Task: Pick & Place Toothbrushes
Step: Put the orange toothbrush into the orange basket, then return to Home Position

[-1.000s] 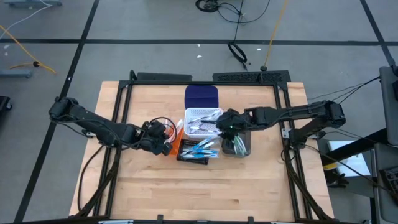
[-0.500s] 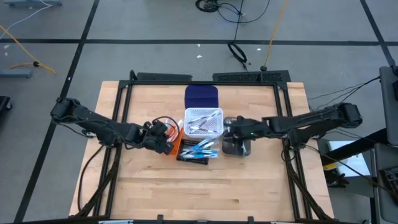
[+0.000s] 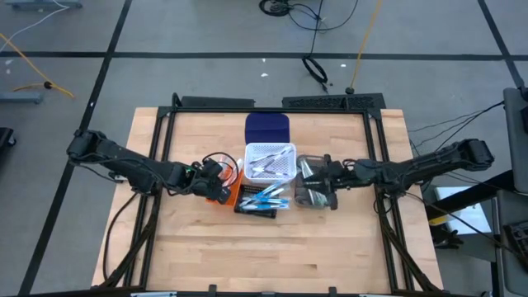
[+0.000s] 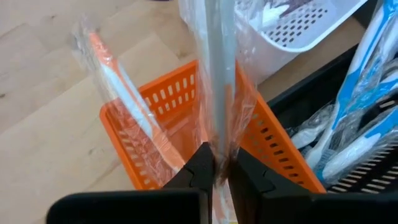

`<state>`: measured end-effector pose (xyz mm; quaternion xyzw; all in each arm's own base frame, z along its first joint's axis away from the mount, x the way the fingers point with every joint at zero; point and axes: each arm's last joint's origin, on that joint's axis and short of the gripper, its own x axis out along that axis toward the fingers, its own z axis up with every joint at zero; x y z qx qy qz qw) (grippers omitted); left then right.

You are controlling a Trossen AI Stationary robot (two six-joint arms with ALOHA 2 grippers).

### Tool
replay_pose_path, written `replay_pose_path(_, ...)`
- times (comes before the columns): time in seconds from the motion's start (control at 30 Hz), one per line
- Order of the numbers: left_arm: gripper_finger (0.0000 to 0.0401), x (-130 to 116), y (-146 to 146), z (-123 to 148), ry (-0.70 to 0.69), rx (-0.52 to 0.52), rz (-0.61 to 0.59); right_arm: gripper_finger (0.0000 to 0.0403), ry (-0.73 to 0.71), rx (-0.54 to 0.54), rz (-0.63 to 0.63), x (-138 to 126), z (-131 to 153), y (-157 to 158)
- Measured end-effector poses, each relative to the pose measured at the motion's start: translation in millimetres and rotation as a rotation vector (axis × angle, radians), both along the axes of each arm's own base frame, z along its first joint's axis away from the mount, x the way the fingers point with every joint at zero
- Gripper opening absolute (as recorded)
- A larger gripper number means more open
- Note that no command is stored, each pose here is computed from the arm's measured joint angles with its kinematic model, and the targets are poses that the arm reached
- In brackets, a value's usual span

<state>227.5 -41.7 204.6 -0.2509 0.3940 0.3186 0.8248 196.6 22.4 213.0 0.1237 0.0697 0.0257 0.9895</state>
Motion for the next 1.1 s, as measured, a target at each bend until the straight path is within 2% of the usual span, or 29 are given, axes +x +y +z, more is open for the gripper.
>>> replay_pose_path(0.13, 0.003, 0, 0, 0, -0.002, 0.006, 0.002, 0.0089, -0.043, 0.001, 0.0, -3, -1, -1)
replay_pose_path(0.37, 0.0008, -2, 1, -10, -0.018, 0.02, 0.005, 0.0089, -0.044, -0.005, 0.001, -3, -2, -1)
replay_pose_path(0.67, 0.0065, -6, 2, -19, -0.014, 0.012, 0.023, 0.0089, -0.044, -0.005, 0.001, -3, -2, -1)
replay_pose_path(1.0, 0.0071, 1, 0, -15, -0.081, 0.021, -0.021, 0.0089, -0.043, -0.005, 0.001, -3, -2, -1)
replay_pose_path(1.1, 0.0071, 4, 0, -13, -0.087, 0.055, -0.079, 0.0089, -0.04, -0.006, 0.001, -3, -2, -1)
